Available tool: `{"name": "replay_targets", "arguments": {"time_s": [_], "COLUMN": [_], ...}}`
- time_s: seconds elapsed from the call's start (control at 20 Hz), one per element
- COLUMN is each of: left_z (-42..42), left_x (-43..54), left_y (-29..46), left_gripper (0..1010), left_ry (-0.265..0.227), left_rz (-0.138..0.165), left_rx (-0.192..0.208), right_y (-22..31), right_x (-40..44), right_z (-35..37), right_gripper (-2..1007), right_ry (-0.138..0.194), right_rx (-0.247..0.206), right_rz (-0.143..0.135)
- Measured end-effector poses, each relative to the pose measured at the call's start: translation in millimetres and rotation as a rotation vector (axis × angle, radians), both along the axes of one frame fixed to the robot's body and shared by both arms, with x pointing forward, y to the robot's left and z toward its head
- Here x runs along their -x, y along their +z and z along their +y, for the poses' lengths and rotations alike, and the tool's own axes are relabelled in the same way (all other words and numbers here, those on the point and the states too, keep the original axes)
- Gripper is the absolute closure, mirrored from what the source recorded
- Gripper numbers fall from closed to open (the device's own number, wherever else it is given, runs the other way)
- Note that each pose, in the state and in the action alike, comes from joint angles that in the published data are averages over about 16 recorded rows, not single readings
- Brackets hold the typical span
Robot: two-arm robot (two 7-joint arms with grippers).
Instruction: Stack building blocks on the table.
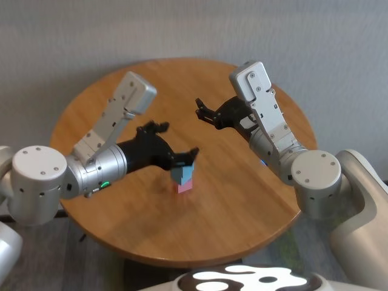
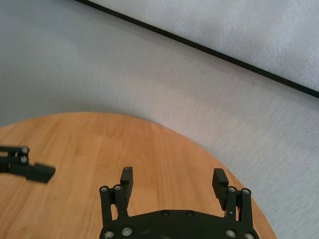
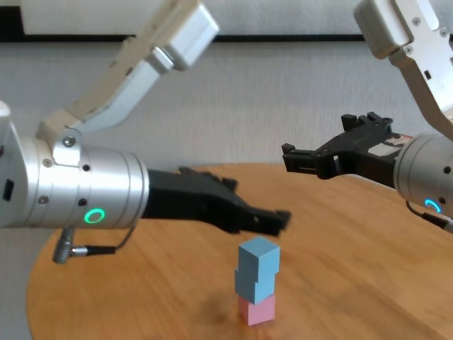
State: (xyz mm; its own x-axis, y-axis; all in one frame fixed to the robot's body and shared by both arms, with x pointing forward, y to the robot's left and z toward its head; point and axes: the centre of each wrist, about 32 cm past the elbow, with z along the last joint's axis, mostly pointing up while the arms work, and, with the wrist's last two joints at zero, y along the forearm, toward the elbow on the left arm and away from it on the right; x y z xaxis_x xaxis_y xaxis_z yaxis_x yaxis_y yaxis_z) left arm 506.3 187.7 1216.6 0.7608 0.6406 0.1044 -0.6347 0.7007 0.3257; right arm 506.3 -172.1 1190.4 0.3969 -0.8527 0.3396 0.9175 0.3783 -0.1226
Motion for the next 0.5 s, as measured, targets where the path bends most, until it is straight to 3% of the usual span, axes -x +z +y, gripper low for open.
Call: {"name": "replay_targets", "arguments": {"time_s": [0.2,0.5], "left_z": [3.8,10.6], "left_x": [5.0,13.7], "left_y": [-5.5,-18.5], "left_gripper": [7,7], "left_ry": [0.081,0.246], "left_rz": [-0.073,-0.170], "left_rx": [0.063,0.178], "right_y": [0.0,1.1], "right_x": [0.0,2.3], "right_z": [0.0,1.5], "right_gripper": [0,0], "right_ry": [0.000,0.013], "right_rx": [0.000,-0.017], "right_rz": [0.000,-0.002]}}
